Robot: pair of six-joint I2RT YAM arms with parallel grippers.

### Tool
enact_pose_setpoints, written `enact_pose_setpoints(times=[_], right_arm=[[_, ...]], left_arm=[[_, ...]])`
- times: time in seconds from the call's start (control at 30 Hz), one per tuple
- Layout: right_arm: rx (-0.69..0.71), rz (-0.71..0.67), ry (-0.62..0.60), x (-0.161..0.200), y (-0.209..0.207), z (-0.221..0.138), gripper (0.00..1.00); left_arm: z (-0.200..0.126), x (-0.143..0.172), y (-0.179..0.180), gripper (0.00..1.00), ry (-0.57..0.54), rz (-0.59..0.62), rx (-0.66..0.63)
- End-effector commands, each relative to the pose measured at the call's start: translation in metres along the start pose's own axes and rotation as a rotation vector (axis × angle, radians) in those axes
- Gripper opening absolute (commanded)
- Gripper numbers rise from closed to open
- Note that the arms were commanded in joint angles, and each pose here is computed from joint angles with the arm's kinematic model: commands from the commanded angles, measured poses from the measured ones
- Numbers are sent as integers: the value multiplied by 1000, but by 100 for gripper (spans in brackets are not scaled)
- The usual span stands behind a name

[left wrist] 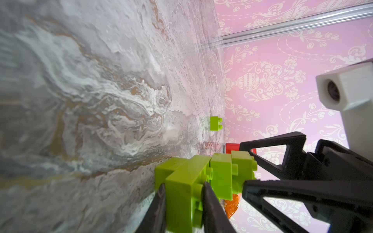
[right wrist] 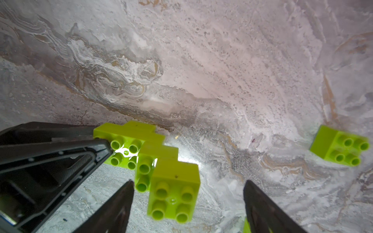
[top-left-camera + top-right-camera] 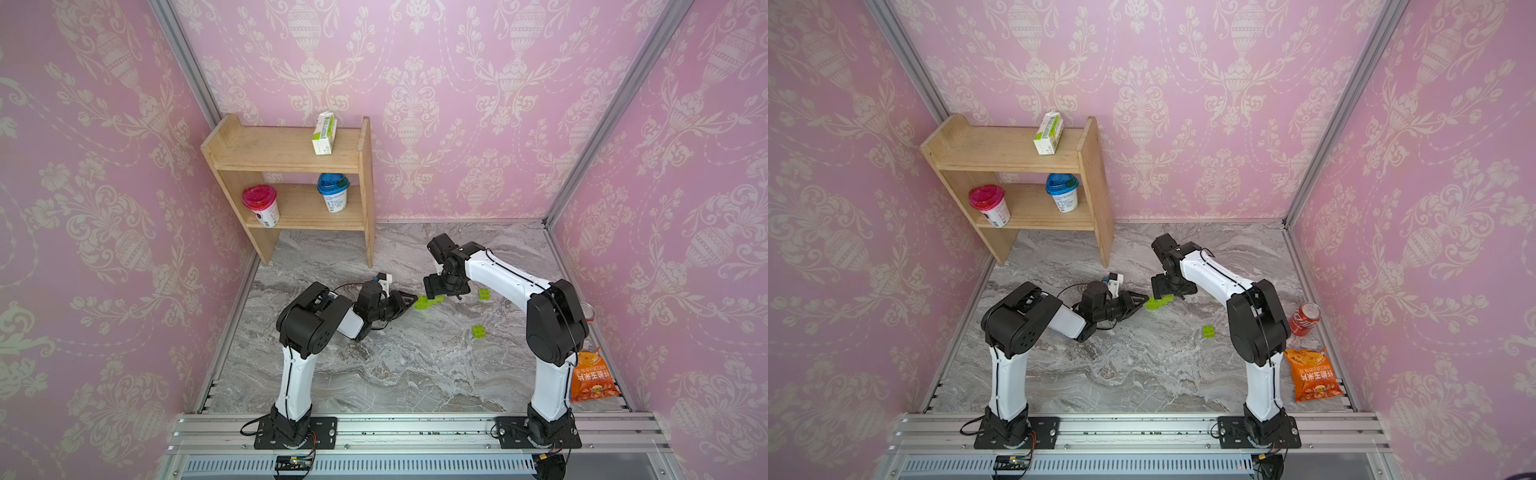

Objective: Assemble the letter v with lego
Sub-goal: Assemble the lego brick with the lego brick.

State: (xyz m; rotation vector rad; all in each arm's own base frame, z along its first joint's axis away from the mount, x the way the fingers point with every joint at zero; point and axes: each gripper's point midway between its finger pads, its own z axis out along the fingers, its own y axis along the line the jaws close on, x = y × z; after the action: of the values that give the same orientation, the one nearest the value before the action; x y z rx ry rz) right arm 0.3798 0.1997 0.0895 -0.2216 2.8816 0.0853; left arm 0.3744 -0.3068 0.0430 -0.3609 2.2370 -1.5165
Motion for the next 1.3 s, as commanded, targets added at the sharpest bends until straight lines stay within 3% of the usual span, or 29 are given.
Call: enact_pose_setpoints(times=[0.0,0.7,1.0,1.13,1.27], right_arm=[[17,8,-22,-9,-4,-4,86],[23,-2,31,-3,-2,20,86],[-14,-5,-91,-22,-1,-36,92],[3,55,-135,-19,-33,-63,96],[58,160,-54,6,-96,-50,91]], left_arm=[[-2,9,38,23,2,-48,-121],[-2,10,39,21,1,-50,-115],[-2,9,38,21,-2,-47,-111],[-2,7,38,21,-8,-51,-109],[-1,6,37,21,-15,-52,-98]])
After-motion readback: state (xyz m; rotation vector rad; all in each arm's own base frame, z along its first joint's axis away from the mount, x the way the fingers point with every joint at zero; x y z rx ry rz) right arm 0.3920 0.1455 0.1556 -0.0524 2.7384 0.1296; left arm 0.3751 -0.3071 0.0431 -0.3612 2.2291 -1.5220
